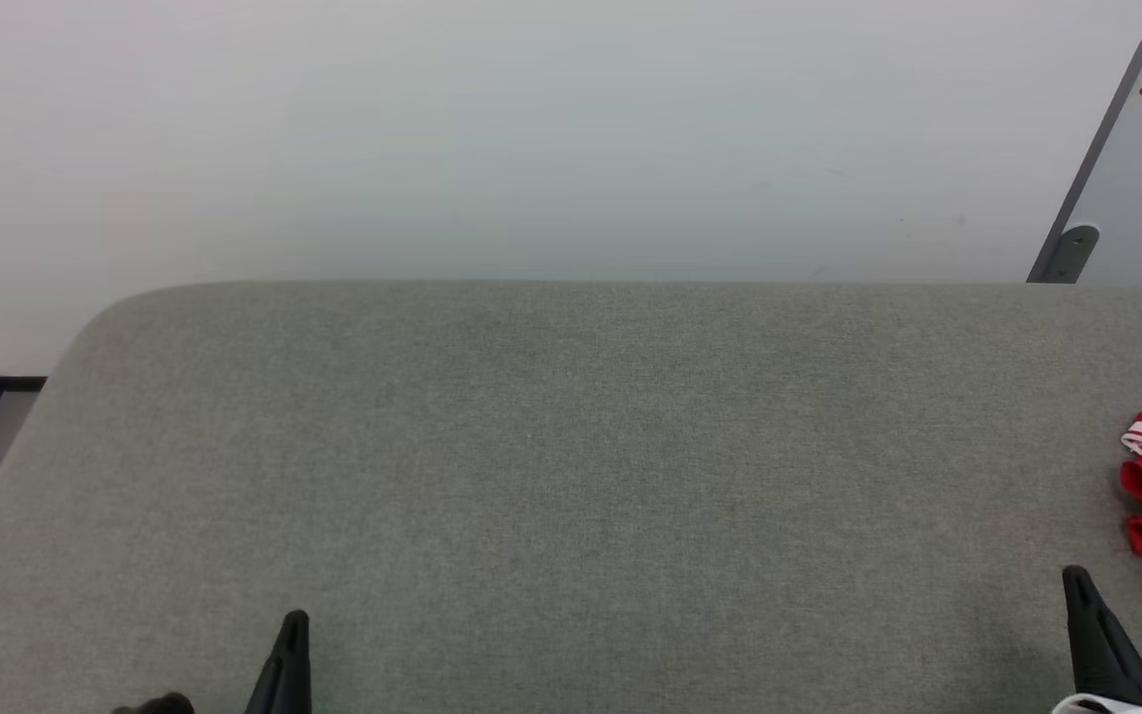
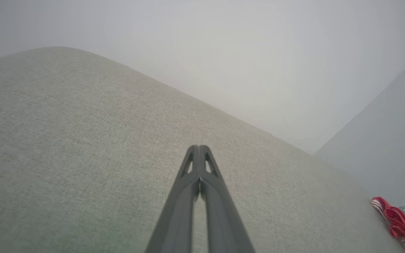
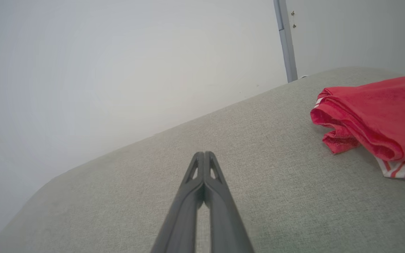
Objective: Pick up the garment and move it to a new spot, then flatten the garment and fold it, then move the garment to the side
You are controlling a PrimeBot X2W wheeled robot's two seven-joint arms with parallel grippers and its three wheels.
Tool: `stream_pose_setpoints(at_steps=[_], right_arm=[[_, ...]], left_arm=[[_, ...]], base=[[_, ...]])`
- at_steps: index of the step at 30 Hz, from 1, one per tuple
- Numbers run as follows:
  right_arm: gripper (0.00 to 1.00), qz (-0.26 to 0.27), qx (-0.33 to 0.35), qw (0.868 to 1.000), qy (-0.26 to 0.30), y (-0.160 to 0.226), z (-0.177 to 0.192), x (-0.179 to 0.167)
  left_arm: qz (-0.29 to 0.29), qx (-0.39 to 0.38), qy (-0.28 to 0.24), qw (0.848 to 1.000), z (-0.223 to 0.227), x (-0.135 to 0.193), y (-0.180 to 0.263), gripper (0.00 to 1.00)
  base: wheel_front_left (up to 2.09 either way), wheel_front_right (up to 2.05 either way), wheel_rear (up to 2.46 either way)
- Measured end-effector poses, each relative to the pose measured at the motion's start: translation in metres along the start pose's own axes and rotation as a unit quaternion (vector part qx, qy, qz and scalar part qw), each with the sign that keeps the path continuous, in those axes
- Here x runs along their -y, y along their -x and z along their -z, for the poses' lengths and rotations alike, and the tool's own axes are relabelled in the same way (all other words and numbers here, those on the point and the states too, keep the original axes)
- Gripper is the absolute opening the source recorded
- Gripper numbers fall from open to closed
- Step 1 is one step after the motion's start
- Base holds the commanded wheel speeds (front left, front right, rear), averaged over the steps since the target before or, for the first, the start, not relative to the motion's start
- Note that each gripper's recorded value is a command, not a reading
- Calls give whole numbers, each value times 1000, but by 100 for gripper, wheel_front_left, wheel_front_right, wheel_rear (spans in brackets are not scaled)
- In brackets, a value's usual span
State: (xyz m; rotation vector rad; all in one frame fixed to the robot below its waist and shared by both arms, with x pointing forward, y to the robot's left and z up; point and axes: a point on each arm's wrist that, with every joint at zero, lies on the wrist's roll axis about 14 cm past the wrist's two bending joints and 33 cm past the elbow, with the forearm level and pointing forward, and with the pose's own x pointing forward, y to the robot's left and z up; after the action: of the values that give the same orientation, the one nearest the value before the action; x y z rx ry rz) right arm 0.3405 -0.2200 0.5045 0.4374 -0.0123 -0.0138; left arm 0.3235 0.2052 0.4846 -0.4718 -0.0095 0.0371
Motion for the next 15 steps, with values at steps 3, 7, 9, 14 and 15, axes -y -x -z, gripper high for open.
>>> stream_pose_setpoints(at_steps=[3,7,9,14,15], right_arm=[[0,3,-2,1000,-24,-1,1,0],[0,7,-4,998,-56,-4,2,1],[0,7,-1,997,-71,-6,1,0],[0,10,-4,994,-109,-9,2,-1],[0,10,-3,993,-116,-9,2,-1]], left_arm=[[-5,-3,23,1000,0,-1,-2,0],[-9,-3,53,999,-1,-2,-6,0],[-12,-3,68,998,-1,-3,-8,0],[-16,-5,102,995,-2,-3,-12,0],[-17,-4,109,994,-2,-3,-12,0]], base=[[0,0,0],[0,0,0],[0,0,0],[0,0,0],[0,0,0]])
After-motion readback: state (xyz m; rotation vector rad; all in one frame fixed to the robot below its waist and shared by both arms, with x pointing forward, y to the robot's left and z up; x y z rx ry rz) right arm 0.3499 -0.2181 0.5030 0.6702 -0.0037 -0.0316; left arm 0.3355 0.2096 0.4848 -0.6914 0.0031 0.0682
